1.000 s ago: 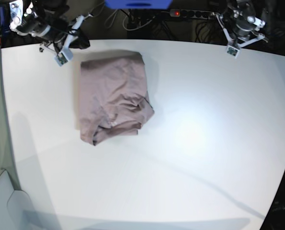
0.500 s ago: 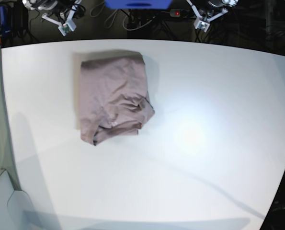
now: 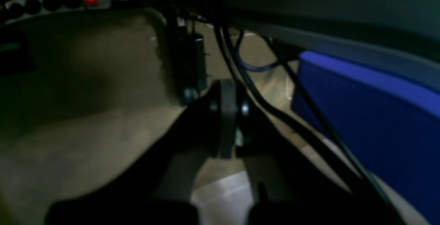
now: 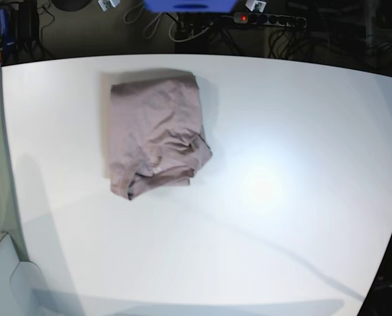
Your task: Layout the t-shirt on the table in an organized manner, then fold the t-shirt properly
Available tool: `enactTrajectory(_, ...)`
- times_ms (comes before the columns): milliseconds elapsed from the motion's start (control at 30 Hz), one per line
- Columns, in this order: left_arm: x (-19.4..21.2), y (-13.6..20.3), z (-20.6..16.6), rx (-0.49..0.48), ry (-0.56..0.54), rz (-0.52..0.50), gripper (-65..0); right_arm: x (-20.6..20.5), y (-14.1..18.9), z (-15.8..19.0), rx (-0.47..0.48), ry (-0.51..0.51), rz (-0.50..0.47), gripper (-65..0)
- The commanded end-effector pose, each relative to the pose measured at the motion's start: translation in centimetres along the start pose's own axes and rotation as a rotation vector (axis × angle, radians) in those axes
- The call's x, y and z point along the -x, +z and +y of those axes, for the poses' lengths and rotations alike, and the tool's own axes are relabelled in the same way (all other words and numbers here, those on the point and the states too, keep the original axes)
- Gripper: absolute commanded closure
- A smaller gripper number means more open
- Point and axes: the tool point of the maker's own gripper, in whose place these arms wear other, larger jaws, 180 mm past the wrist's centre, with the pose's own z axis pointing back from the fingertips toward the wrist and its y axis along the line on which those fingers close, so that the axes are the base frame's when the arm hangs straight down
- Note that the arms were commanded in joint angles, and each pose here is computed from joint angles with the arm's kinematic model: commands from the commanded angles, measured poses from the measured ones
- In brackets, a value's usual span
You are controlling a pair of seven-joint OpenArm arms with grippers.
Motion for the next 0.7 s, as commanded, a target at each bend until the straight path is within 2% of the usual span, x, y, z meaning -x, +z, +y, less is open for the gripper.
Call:
enactTrajectory(0, 0.4, -0.1, 0.2, -0.010, 0.014, -0.004, 0.0, 0.2, -0.1, -0.3, -0.003, -0.010, -0.011, 0.0)
enactTrajectory(200, 0.6, -1.3, 4.7, -0.172, 0.085, 0.043, 0.0, 0.6, -3.7, -0.4, 0.000, -0.130, -0.022, 0.0)
enactTrajectory(300, -0.6, -1.4, 6.5, -0.229, 0.075, 0.046, 0.0, 0.5, -4.8, -0.5, 0.030, -0.178, -0.031, 0.0)
enactTrajectory(400, -2.6, -1.1, 8.5, -0.300, 0.057, 0.005, 0.0, -0.1, -5.5, -2.4, 0.158, -0.181, -0.053, 0.0)
enactTrajectory(500, -4.7, -0.5, 10.6, -0.373, 0.035, -0.020, 0.0, -0.1, -5.2, -5.4, 0.365, -0.157, -0.050, 0.0)
enactTrajectory(600, -5.2, 0.1, 12.2, -0.455, 0.029, -0.020, 0.0, -0.4, -4.4, -7.4, 0.569, -0.109, -0.043, 0.0)
enactTrajectory(667, -5.3, 0.2, 12.8, -0.477, 0.032, -0.010, 0.0, -0.5, -3.6, -8.4, 0.666, -0.083, -0.041, 0.0)
